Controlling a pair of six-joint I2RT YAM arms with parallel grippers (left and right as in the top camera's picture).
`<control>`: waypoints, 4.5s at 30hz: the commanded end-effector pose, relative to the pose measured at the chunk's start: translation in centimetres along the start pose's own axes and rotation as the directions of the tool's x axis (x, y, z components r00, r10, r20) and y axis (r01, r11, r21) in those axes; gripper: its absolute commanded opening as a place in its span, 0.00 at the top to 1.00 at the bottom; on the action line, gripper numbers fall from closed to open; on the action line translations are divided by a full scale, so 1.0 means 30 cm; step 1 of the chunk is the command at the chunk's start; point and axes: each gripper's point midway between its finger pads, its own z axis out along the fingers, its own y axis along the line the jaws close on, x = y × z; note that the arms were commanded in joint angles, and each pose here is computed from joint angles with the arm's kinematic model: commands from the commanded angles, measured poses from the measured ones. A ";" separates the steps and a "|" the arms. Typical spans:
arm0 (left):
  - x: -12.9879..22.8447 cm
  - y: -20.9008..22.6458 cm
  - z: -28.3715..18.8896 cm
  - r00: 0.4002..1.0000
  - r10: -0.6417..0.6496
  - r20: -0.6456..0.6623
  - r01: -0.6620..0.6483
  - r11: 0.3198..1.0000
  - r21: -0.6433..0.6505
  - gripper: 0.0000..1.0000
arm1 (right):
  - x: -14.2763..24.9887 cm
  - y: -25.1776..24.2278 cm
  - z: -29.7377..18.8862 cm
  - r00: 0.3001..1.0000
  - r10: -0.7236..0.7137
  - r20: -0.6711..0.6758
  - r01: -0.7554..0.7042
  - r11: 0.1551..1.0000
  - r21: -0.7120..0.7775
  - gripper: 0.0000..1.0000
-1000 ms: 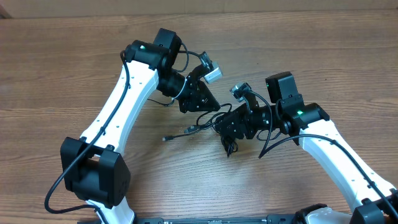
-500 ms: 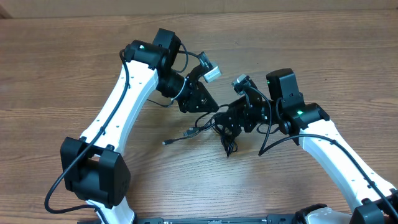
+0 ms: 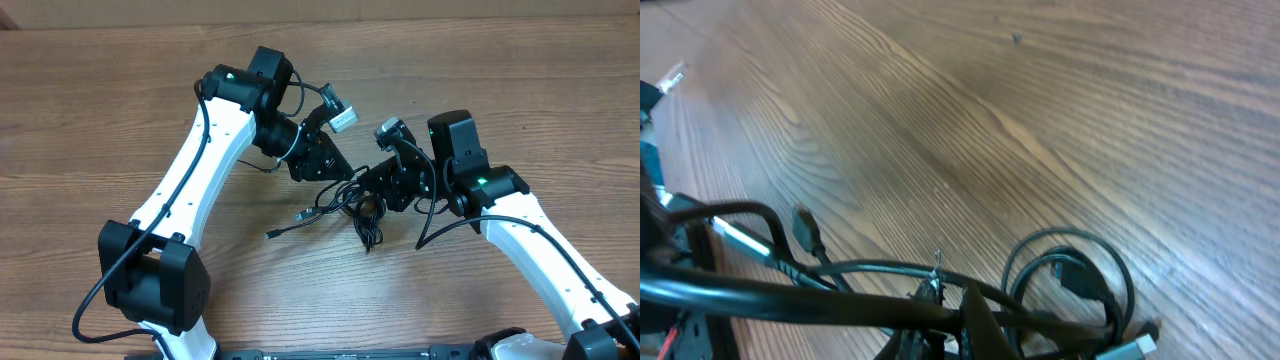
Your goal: Untangle cables
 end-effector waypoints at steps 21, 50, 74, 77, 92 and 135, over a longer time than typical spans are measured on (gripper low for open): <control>-0.001 0.025 -0.009 1.000 0.008 -0.025 -0.009 0.999 -0.049 0.96 | 0.139 -0.364 -0.156 0.975 0.208 -0.085 -0.108 0.765 0.635 0.96; 0.019 0.046 -0.010 0.998 0.002 -0.059 -0.007 0.996 -0.088 0.71 | -0.014 -0.536 -0.359 0.994 0.079 0.075 -0.101 0.421 0.901 0.00; 0.081 0.224 -0.061 0.977 0.010 -0.213 -0.090 0.926 -0.367 0.01 | -0.100 -0.088 -0.124 0.992 0.041 0.119 -0.067 0.973 0.221 0.00; 0.073 0.236 -0.064 0.977 0.021 -0.211 -0.102 0.919 -0.381 0.00 | -0.060 -0.058 -0.113 0.994 0.076 0.075 -0.088 0.981 0.172 0.00; 0.069 0.239 -0.065 0.977 0.026 -0.210 -0.107 0.917 -0.385 0.00 | 0.152 -0.032 -0.104 0.968 0.203 -0.146 -0.178 0.970 0.165 0.00; 0.069 0.239 -0.065 0.977 0.026 -0.210 -0.107 0.917 -0.385 0.00 | 0.125 0.044 -0.080 0.983 0.144 -0.113 -0.145 0.989 0.001 0.11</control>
